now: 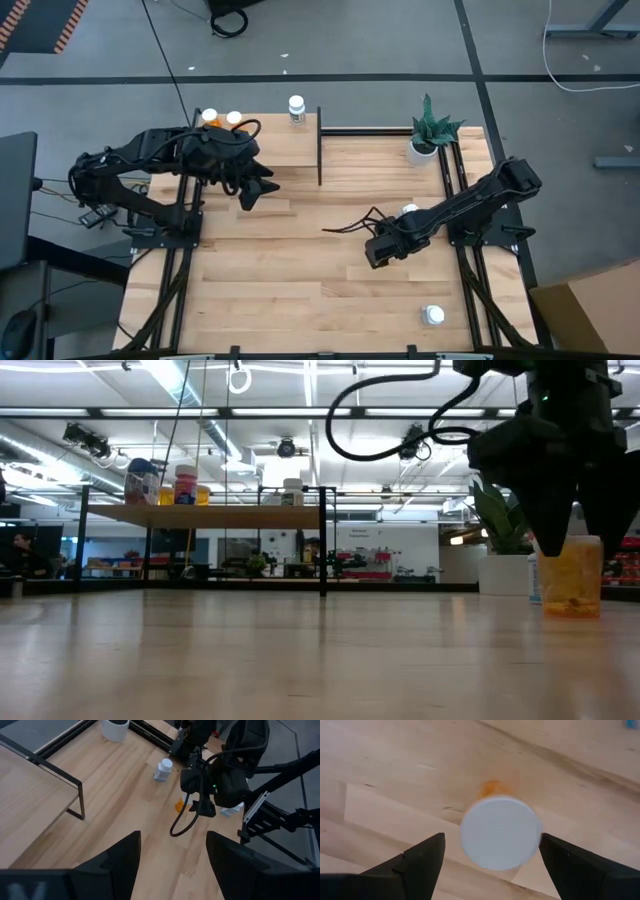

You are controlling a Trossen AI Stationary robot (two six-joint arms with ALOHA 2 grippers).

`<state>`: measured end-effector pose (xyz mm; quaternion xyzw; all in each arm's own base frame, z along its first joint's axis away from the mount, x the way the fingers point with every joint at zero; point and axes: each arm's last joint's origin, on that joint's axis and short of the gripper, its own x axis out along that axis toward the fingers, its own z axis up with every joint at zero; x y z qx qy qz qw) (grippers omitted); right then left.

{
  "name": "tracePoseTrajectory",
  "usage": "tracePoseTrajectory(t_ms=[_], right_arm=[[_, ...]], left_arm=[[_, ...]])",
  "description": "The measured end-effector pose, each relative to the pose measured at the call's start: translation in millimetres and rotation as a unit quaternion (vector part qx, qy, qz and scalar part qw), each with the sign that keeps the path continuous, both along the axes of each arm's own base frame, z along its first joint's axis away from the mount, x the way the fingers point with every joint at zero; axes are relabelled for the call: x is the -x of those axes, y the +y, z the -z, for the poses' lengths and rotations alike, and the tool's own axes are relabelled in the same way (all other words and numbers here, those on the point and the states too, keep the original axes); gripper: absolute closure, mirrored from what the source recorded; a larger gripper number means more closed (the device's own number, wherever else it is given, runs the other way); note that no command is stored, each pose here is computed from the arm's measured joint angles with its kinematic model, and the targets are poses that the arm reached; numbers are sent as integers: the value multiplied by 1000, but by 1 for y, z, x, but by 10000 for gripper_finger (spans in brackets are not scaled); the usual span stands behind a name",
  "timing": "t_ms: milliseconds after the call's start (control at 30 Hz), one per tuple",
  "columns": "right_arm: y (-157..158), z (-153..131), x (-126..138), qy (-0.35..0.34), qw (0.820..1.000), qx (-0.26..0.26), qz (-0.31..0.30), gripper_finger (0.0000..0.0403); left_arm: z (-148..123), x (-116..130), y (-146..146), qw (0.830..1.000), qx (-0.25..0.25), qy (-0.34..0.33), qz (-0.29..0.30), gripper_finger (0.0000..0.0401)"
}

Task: Pick and place medicine bottles onto shelf by color
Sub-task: Put the orange pill bottle on the shelf

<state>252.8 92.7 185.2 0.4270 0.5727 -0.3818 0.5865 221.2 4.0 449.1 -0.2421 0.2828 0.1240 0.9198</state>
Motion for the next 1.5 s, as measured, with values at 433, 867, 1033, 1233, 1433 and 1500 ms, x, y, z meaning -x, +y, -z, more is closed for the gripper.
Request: tracePoseTrajectory(t_ms=[433, 867, 1033, 1233, 1433, 1500], right_arm=[[4, -7, -7, -20, 999, -26, -13, 77], [2, -19, -6, 0, 1000, -1, -8, 78], [2, -20, -6, 5, 1000, -13, -11, 78], [6, -41, -18, -45, 999, 1, -10, 79], [4, -46, -22, -59, 998, 8, 4, 94], [3, -43, -21, -53, 999, 7, 11, 100]], left_arm=[[0, 0, -3, 1000, 1, 1, 5, 173], [0, 0, -3, 1000, -4, 2, 9, 173], [0, 0, -3, 1000, -4, 2, 9, 173], [0, 0, -3, 1000, -6, 2, 11, 172], [0, 0, -3, 1000, -14, 3, 16, 172], [0, 0, -2, 1000, -14, 3, 16, 173]])
